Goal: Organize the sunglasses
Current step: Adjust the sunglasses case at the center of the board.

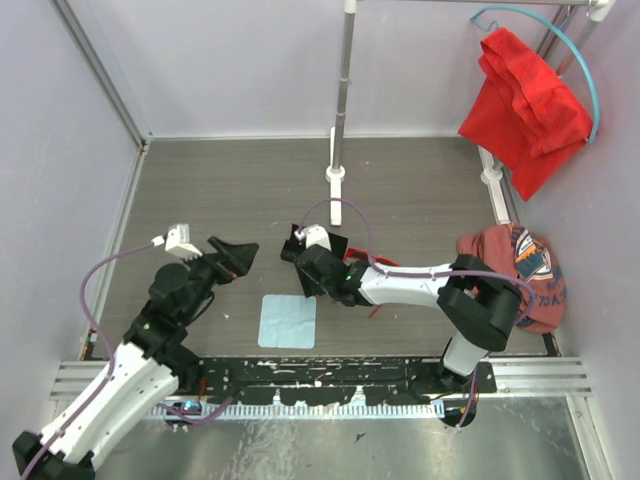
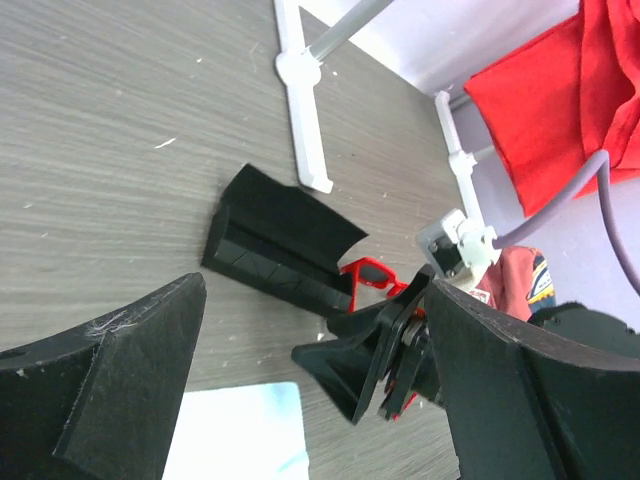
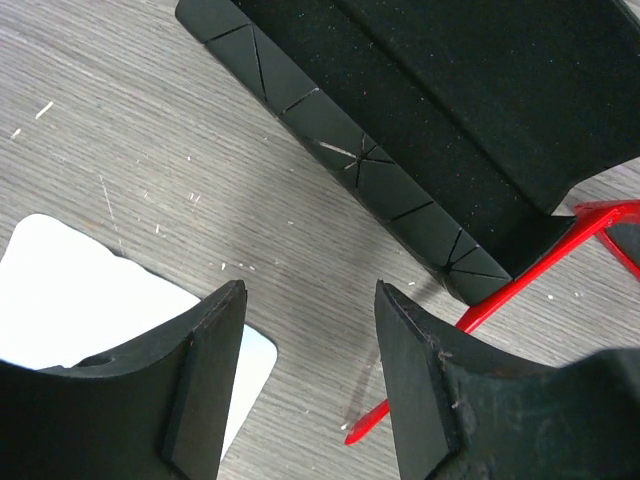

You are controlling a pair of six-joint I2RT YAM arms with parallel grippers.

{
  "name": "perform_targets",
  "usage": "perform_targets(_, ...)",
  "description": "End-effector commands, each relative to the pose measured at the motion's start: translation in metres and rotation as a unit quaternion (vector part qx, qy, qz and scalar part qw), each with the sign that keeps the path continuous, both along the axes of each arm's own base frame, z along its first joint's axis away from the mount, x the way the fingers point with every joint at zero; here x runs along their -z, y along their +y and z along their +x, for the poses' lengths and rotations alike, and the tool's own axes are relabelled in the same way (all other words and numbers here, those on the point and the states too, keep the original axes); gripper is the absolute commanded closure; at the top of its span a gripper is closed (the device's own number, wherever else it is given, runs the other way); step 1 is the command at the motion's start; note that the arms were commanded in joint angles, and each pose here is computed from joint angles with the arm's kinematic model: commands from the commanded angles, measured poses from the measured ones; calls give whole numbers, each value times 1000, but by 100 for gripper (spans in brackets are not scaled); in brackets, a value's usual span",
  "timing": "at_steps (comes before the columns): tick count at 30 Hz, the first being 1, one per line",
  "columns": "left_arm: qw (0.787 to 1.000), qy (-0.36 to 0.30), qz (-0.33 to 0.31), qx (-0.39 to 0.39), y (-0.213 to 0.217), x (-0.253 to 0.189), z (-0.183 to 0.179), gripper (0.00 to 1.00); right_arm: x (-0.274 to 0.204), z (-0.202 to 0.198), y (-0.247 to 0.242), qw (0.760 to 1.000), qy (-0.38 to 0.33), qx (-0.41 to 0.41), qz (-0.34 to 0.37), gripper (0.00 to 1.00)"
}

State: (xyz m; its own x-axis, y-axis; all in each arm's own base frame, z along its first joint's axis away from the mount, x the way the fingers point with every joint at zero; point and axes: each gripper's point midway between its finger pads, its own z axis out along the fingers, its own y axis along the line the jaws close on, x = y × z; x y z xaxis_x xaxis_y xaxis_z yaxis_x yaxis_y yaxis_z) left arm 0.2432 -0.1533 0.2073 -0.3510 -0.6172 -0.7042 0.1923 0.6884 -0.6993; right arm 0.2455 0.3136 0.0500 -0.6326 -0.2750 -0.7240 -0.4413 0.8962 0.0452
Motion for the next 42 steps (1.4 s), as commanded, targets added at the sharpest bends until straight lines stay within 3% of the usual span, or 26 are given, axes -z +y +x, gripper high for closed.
perform_targets(1, 998, 36, 50, -29, 25, 24, -16, 2, -16, 10, 23, 999, -17, 10, 42, 40)
perform_targets(16, 998, 33, 46, -16, 22, 16, -20, 2, 11, 22, 9, 999, -15, 38, 7, 40)
perform_targets(42, 998, 29, 52, -7, 16, 7, -14, 2, 22, 67, 13, 999, -8, 28, 29, 40)
